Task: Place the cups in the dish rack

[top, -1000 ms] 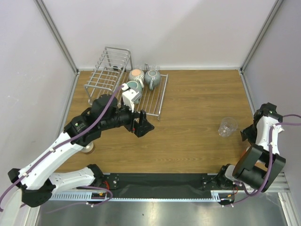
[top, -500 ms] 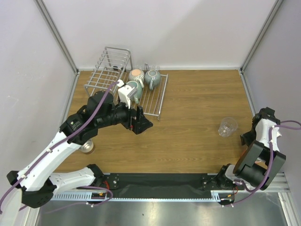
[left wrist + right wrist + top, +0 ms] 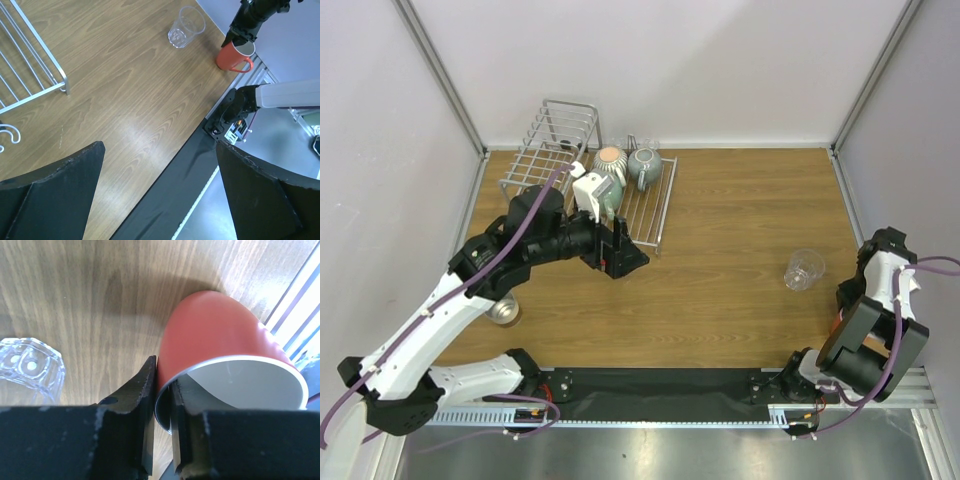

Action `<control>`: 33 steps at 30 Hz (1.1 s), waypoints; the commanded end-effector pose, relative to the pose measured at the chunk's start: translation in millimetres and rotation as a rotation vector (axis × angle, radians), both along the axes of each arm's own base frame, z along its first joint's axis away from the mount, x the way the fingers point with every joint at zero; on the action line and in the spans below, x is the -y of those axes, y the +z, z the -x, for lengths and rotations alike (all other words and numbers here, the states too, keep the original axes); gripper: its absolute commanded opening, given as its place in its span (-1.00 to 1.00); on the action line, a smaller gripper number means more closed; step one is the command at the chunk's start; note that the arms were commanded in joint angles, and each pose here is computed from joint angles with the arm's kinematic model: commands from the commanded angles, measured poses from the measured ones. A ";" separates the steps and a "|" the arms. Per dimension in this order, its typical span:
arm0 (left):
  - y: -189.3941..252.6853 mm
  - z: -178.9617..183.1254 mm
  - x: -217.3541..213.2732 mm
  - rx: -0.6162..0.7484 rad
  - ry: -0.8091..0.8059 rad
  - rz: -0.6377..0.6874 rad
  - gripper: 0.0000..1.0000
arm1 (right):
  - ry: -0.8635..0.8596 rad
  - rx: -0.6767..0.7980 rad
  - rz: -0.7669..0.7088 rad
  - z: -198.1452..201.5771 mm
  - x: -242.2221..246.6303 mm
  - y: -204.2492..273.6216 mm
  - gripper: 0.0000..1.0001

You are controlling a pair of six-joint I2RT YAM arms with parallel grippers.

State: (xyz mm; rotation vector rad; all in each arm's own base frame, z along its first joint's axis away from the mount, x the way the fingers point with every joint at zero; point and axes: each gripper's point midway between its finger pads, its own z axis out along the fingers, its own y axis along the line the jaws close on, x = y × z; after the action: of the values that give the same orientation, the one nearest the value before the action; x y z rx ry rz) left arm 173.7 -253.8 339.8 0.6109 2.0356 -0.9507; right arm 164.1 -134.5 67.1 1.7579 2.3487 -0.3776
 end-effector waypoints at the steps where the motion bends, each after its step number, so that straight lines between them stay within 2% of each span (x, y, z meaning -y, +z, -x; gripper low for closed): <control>1: 16.5 -6.5 -1.3 0.007 0.043 0.029 0.99 | -0.048 0.056 0.048 -15.6 13.8 17.6 -1.00; 8: 18.3 -8.6 6.5 -0.014 0.032 0.043 0.99 | -0.151 0.166 0.180 -38.3 38.2 91.2 -1.00; 14: 22.4 -6.6 15.9 -0.036 0.002 0.077 0.99 | -0.101 0.440 0.285 -91.3 34.5 196.7 -1.00; 17: 29.3 -5.8 19.8 -0.040 -0.019 0.102 0.99 | -0.008 0.684 0.279 -120.7 18.5 260.8 -1.00; 18: 32.3 -6.6 18.9 -0.042 -0.019 0.116 0.99 | 0.067 0.810 0.234 -134.7 2.2 285.1 -1.00; 20: 37.5 -4.8 22.1 -0.044 -0.047 0.151 0.99 | 0.152 0.941 0.189 -145.5 -21.1 314.8 -1.00; 21: 39.0 -5.8 21.5 -0.045 -0.051 0.164 0.99 | 0.229 1.040 0.113 -153.1 -43.7 332.4 -1.00; 23: 42.3 -6.3 25.2 -0.057 -0.068 0.192 0.99 | 0.288 1.110 -0.013 -160.2 -72.0 336.6 -1.00; 24: 44.2 -6.9 26.5 -0.060 -0.072 0.200 0.99 | 0.375 1.190 -0.133 -165.2 -97.8 348.2 -1.00; 25: 43.9 -8.9 30.5 -0.068 -0.078 0.206 0.99 | 0.355 1.247 -0.246 -164.5 -114.7 357.0 -1.00; 26: 50.1 -6.7 34.3 -0.068 -0.100 0.235 1.00 | 0.406 1.253 -0.406 -164.3 -143.1 348.2 -1.00; 28: 52.2 -6.1 38.9 -0.074 -0.113 0.267 0.99 | 0.432 1.388 -0.559 -168.5 -171.7 379.2 -1.00; 33: 76.1 2.1 52.5 -0.106 -0.172 0.440 0.99 | 0.642 1.512 -0.780 -149.1 -243.8 421.1 -1.00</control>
State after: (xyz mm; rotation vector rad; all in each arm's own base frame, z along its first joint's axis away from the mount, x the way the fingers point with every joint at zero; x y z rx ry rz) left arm 182.1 -296.5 381.8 0.5188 1.9327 -1.3221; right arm 340.7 59.8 397.4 1.0008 1.7562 1.1911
